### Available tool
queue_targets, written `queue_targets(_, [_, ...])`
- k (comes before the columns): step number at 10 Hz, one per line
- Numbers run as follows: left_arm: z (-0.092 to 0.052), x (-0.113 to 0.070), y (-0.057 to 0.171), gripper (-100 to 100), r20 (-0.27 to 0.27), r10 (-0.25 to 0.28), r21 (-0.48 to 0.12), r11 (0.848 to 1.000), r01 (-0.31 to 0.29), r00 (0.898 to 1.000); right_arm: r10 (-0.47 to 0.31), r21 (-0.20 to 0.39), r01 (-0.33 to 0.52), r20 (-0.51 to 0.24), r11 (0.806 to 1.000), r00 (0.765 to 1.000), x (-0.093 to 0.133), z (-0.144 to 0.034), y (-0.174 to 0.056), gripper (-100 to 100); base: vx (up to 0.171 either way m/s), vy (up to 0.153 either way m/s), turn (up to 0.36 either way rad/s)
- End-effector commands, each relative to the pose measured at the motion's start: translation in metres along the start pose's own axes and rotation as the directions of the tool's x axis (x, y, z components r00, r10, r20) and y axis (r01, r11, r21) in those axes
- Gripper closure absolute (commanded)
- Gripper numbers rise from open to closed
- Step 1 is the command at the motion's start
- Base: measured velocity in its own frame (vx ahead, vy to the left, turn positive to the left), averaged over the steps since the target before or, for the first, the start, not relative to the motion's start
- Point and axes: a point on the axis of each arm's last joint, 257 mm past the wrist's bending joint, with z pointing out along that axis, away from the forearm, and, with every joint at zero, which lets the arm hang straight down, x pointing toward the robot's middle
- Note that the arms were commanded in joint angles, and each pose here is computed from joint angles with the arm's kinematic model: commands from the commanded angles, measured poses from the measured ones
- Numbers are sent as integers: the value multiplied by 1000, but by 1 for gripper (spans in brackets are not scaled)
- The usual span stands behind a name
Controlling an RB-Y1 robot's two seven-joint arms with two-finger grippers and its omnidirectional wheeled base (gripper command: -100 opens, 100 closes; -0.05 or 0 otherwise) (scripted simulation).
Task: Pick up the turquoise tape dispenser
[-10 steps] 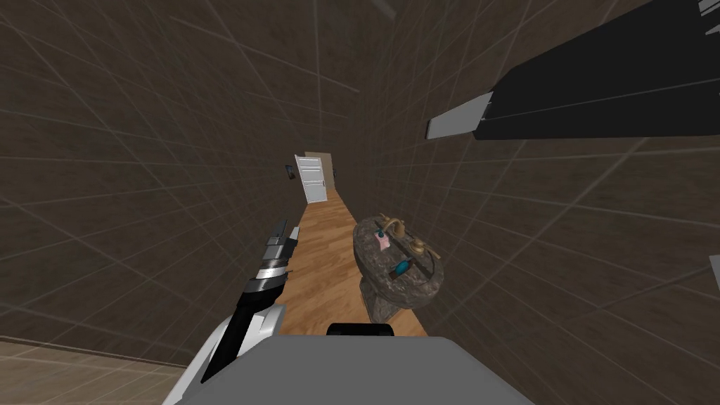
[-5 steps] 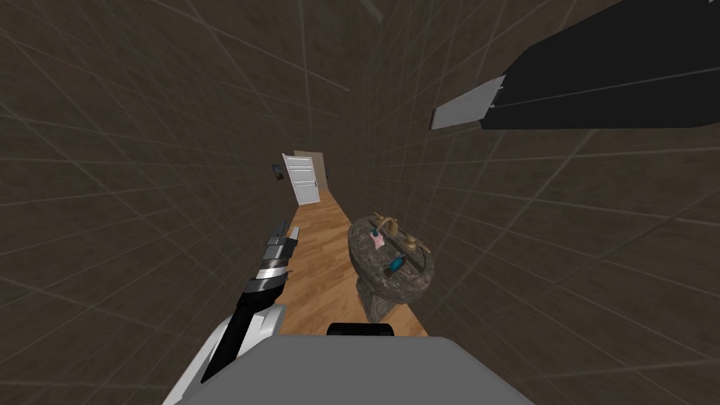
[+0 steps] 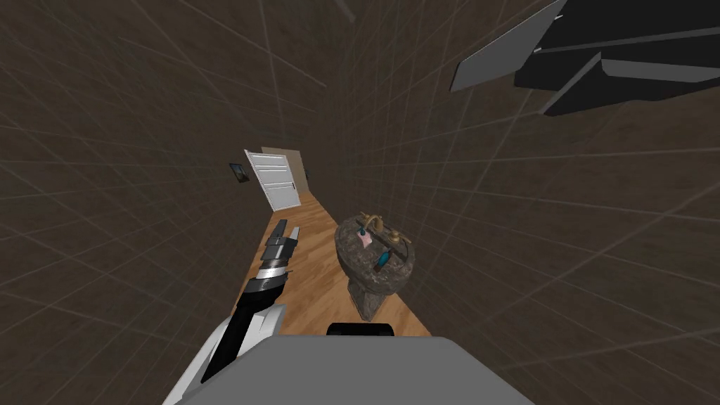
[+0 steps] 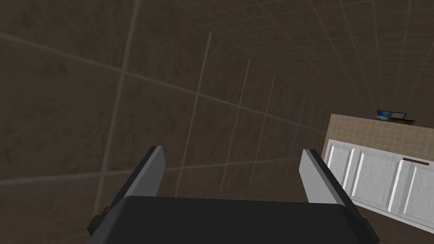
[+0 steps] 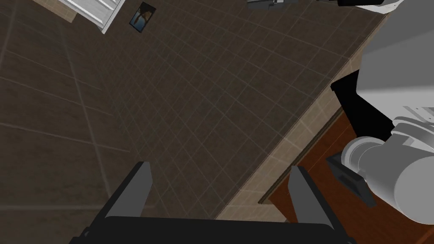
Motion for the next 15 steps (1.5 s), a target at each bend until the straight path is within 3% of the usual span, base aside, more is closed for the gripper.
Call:
queue_targets(1, [0,0,0,0,0,0,0,1000,0,1000,-68,37,69,-23,997,997,-2,-4,-8,-100,3,12,-388])
queue_targets(2, [0,0,0,0,0,0,0,1000,0,1000,-68,37,69,-23,997,997,-2,-4,-8,-100,1,7,-294])
queue_targets(3, [0,0,0,0,0,0,0,1000,0,1000,-169,96,174,-58,980,984,-12,-15,-18,-100,1,7,-375])
queue_targets(4, [0,0,0,0,0,0,0,1000,0,1000,-189,106,196,-70,975,979,-10,-15,-21,-100,1,8,-432])
queue_targets(5, [0,0,0,0,0,0,0,1000,0,1000,-276,152,290,-106,945,955,-23,-27,-28,-100,1,13,-422])
queue_targets(6, [0,0,0,0,0,0,0,1000,0,1000,-311,165,329,-127,930,942,-21,-29,-33,-100,0,9,-491])
queue_targets(7, [0,0,0,0,0,0,0,1000,0,1000,-314,173,335,-136,926,940,-20,-29,-36,-100,-1,7,-382])
queue_targets(8, [0,0,0,0,0,0,0,1000,0,1000,-402,218,436,-183,873,897,-37,-44,-41,-100,-1,4,-453])
queue_targets(9, [0,0,0,0,0,0,0,1000,0,1000,-427,229,470,-213,853,879,-34,-47,-48,-100,0,4,-483])
queue_targets(10, [0,0,0,0,0,0,0,1000,0,1000,-433,232,478,-221,847,874,-33,-47,-50,-100,-1,3,-361])
queue_targets(11, [0,0,0,0,0,0,0,1000,0,1000,-506,270,571,-276,775,817,-54,-64,-54,-100,-2,2,-375])
queue_targets(13, [0,0,0,0,0,0,0,1000,0,1000,-535,276,619,-323,736,781,-50,-69,-64,-100,-1,1,-445])
queue_targets(14, [0,0,0,0,0,0,0,1000,0,1000,-587,299,696,-380,653,715,-73,-87,-65,-100,-6,7,-388])
queue_targets(15, [0,0,0,0,0,0,0,1000,0,1000,-601,301,725,-414,619,684,-73,-92,-70,-100,-56,57,-273])
